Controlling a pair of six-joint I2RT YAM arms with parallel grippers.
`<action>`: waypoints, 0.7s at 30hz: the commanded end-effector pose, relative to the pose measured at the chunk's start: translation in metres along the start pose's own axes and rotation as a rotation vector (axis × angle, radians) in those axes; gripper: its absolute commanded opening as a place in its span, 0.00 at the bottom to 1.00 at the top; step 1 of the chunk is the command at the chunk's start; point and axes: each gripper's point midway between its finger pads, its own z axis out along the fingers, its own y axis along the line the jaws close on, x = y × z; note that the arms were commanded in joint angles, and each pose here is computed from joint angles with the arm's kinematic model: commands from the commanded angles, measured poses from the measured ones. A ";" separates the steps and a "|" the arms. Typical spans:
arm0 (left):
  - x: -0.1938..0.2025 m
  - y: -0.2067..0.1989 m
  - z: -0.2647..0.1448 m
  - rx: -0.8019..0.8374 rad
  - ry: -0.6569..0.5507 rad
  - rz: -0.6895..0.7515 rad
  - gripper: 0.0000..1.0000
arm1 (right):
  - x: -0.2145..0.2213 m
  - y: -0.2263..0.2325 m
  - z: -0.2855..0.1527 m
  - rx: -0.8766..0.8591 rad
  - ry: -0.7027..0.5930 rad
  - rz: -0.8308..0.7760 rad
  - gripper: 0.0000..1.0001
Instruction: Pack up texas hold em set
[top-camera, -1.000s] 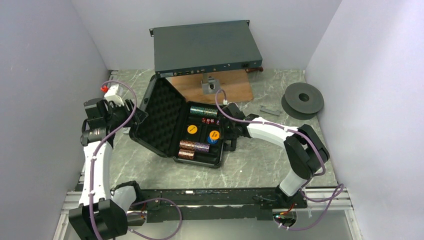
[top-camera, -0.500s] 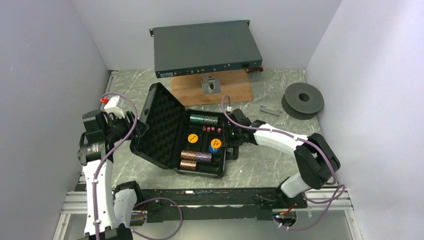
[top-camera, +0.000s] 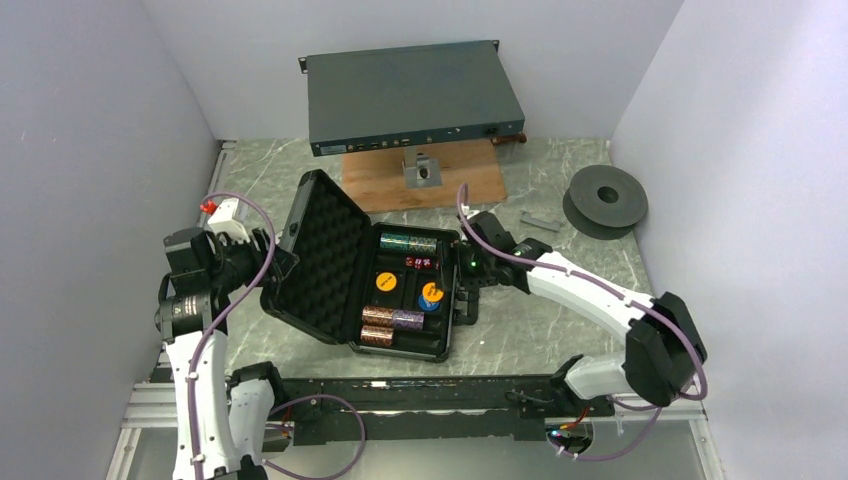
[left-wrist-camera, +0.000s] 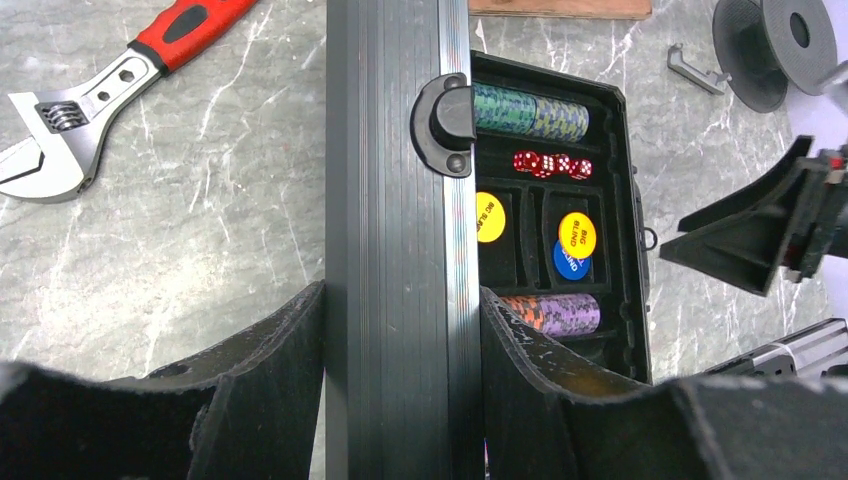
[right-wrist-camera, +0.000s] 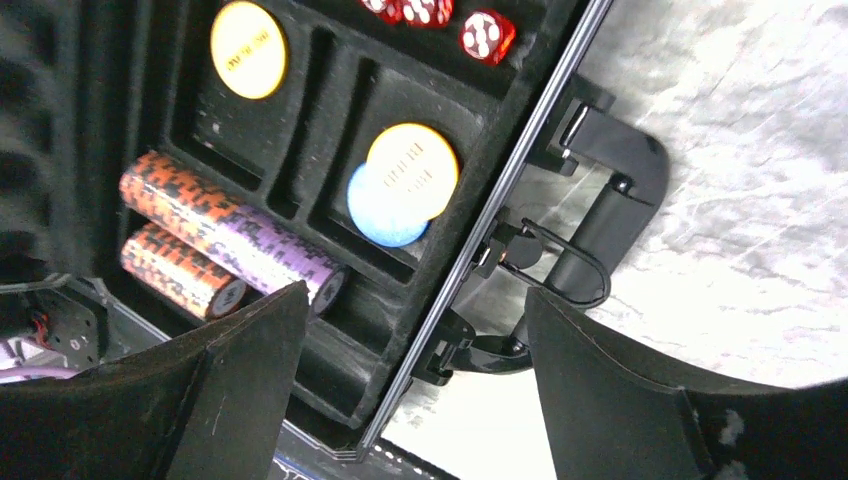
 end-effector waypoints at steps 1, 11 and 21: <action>-0.040 -0.055 -0.020 0.226 -0.099 0.073 0.38 | -0.035 0.003 -0.037 0.034 -0.136 -0.005 0.86; -0.033 -0.076 -0.015 0.334 -0.072 0.082 0.51 | -0.051 -0.023 -0.074 0.147 -0.291 0.064 1.00; -0.033 -0.108 -0.018 0.401 -0.042 0.118 0.66 | -0.050 -0.026 -0.078 0.151 -0.302 0.064 1.00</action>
